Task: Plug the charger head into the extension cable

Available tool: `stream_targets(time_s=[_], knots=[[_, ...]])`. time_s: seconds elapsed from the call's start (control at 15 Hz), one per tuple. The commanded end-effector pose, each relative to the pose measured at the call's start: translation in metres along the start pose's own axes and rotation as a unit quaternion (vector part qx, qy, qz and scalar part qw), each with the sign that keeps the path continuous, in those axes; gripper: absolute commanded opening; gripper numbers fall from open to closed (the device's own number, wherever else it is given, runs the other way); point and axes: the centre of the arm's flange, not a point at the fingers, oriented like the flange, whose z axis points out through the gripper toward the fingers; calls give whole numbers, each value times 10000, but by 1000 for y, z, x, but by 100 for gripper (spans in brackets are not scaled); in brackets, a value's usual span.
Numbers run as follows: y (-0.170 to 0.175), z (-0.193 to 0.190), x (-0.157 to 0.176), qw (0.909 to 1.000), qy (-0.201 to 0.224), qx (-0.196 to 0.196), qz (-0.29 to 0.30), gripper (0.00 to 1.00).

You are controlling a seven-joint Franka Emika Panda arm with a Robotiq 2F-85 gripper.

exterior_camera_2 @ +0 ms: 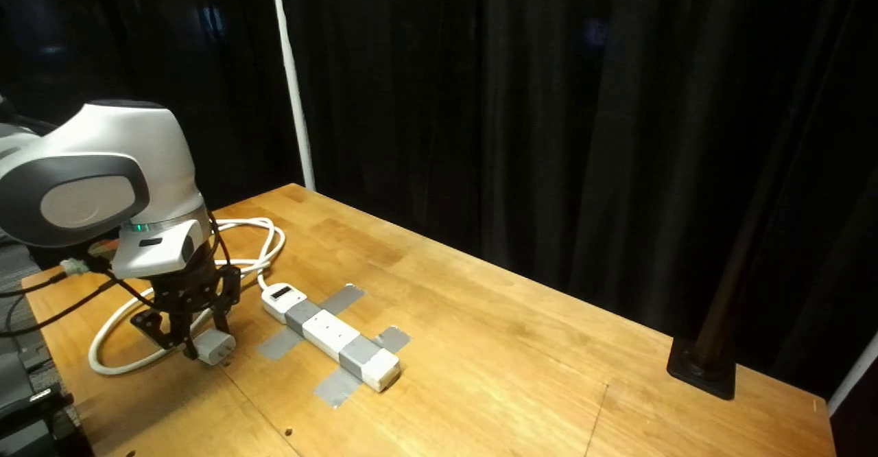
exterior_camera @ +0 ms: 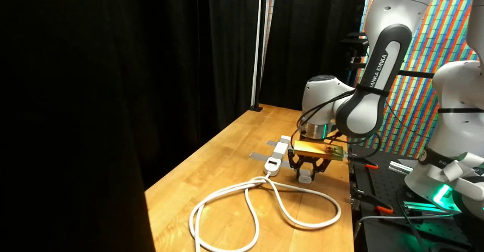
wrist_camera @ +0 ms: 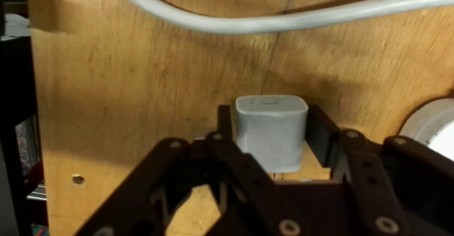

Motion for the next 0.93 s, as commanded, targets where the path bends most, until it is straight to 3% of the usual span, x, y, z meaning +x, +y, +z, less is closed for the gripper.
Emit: stream_targets(time_s=[0.0, 0.2, 0.47, 0.67, 0.87], knots=[[5, -9, 0, 9999, -100, 60, 117, 23], [6, -7, 3, 9998, -123, 58, 127, 23], [3, -39, 25, 9986, -373, 364, 54, 23], [2, -76, 53, 9948, -688, 748, 39, 23], [3, -116, 81, 9844, -1195, 1288, 63, 23]])
